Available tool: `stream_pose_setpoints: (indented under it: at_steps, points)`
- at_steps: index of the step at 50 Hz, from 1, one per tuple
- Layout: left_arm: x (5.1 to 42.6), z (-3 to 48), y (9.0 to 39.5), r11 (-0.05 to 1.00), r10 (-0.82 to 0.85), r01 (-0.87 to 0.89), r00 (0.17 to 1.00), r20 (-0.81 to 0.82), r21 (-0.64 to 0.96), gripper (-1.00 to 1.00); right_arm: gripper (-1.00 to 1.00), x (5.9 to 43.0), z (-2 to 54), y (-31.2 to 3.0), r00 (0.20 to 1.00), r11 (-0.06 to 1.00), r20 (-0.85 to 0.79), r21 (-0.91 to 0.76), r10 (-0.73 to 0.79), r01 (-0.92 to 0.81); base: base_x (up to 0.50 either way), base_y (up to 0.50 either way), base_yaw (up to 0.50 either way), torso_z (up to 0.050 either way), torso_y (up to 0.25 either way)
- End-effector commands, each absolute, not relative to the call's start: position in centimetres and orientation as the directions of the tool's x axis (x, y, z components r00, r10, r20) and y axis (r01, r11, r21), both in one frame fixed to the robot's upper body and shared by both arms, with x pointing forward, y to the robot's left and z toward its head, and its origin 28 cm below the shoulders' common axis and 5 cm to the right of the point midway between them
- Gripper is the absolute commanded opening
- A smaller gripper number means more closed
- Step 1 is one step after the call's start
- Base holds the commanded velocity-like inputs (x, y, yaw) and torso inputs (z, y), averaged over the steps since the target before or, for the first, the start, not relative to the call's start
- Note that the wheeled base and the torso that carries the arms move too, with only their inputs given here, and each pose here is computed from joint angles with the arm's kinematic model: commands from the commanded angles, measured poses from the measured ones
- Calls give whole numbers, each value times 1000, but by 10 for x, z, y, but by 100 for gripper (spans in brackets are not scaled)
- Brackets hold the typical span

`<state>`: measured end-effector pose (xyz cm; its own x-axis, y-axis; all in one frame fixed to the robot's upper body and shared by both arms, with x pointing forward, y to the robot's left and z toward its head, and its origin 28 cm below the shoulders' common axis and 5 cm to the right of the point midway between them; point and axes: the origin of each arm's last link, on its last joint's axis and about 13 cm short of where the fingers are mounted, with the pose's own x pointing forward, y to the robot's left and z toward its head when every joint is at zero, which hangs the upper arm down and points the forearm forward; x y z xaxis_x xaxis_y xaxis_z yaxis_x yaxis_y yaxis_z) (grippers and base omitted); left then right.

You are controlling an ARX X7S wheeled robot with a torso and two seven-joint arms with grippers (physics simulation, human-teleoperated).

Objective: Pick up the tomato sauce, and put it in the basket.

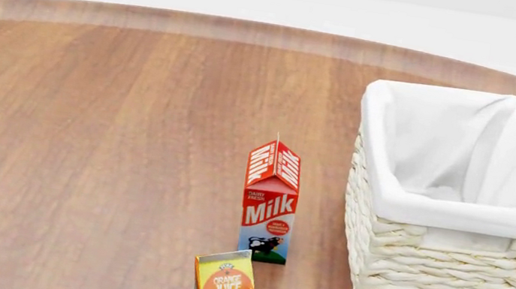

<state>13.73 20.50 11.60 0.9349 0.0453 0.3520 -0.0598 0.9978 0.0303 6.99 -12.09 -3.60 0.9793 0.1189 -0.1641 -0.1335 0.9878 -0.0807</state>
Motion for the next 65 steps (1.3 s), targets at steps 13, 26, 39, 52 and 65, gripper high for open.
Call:
stream_pose_setpoints:
  at_steps: [13, 26, 39, 52, 65]
  points:
    - [138, 116, 205, 998, 46, -59, 936, 348, 28, 100, 100, 102, -49, -120, 977, 993, -199, -69, 82, -98, 0, 0, 0, 0, 0]
    - [138, 116, 205, 998, 45, -58, 937, 347, 28, 100, 100, 108, -55, -117, 971, 992, -218, -54, 98, -112, 0, 0, 0, 0, 0]
    - [137, 116, 205, 998, 41, -55, 938, 346, 29, 100, -100, 107, -54, -116, 973, 993, -208, -35, 101, -111, 0, 0, 0, 0, 0]
    - [137, 116, 205, 998, 42, -56, 938, 344, 29, 100, -100, 117, 6, -127, 999, 998, 12, -43, 43, -43, 0, 0, 0, 0, 1]
    - [138, 116, 206, 998, 47, -59, 938, 344, 24, 100, -100, 141, 84, -134, 959, 999, 282, -39, 2, 10, 0, 0, 0, 0, 0]
